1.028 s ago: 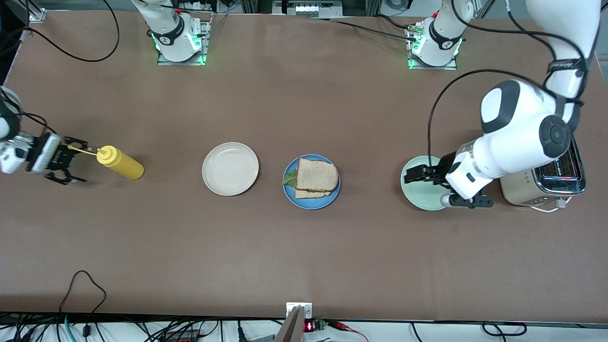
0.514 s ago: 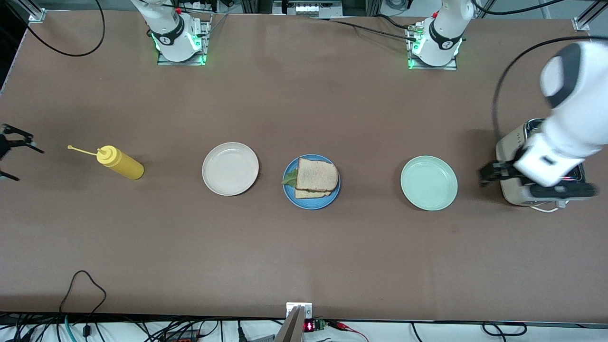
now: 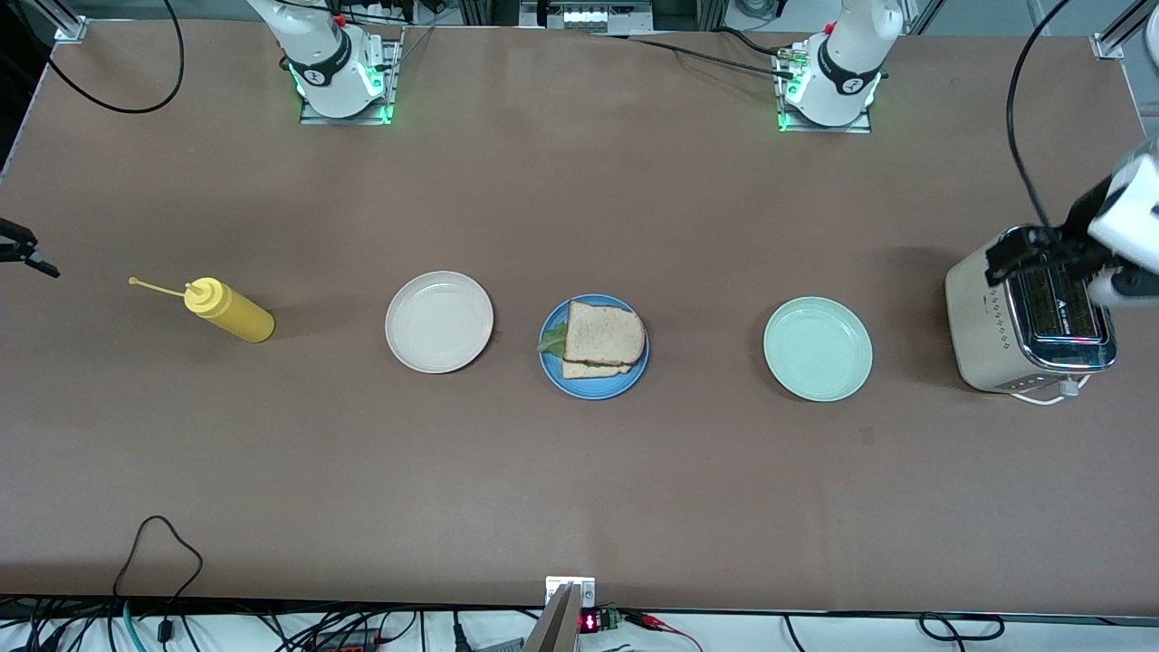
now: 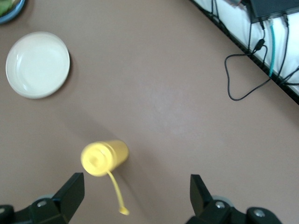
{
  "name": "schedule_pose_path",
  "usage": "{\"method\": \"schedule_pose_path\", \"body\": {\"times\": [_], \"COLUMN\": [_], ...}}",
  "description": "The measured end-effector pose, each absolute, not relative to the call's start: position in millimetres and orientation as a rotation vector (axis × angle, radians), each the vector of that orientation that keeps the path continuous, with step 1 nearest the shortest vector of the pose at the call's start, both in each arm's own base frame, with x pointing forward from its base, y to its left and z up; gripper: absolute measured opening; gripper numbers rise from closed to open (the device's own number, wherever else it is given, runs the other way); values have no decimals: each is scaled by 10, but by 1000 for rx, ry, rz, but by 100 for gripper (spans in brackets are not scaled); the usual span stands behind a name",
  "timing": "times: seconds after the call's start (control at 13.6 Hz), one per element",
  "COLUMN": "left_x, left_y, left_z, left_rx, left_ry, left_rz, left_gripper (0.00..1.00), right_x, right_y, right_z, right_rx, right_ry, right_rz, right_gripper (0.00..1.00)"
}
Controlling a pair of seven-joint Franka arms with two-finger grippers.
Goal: Make sandwich in blue plate with both arms
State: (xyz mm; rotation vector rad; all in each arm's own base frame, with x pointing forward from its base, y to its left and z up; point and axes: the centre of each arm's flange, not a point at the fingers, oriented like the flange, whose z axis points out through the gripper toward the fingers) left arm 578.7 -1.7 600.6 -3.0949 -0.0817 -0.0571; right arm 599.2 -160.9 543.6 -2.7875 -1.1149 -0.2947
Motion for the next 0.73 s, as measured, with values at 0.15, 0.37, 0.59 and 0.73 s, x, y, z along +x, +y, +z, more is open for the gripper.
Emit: {"method": "schedule_pose_path", "body": {"times": [0.15, 0.37, 0.59, 0.73], "left_x": [5592, 5327, 5271, 5263], "left_y": [16, 40, 49, 51], "left_z": [5971, 5832, 5878, 5889], "left_rx": [-3092, -3097, -3098, -3098], "left_ry": [-83, -88, -90, -90], "left_rz": [-20, 45, 33, 30], "left_gripper": [100, 100, 100, 100], "right_x": [5959, 5839, 5730, 5709], "right_y": [-1078, -441, -114, -69], "right_z": [5713, 5961, 6119, 6149], "right_rx": [-2872, -2966, -3063, -3086], "right_ry": [-877, -548, -358, -277], "right_rz": [-262, -141, 22, 48], "right_gripper": [100, 100, 100, 100]}}
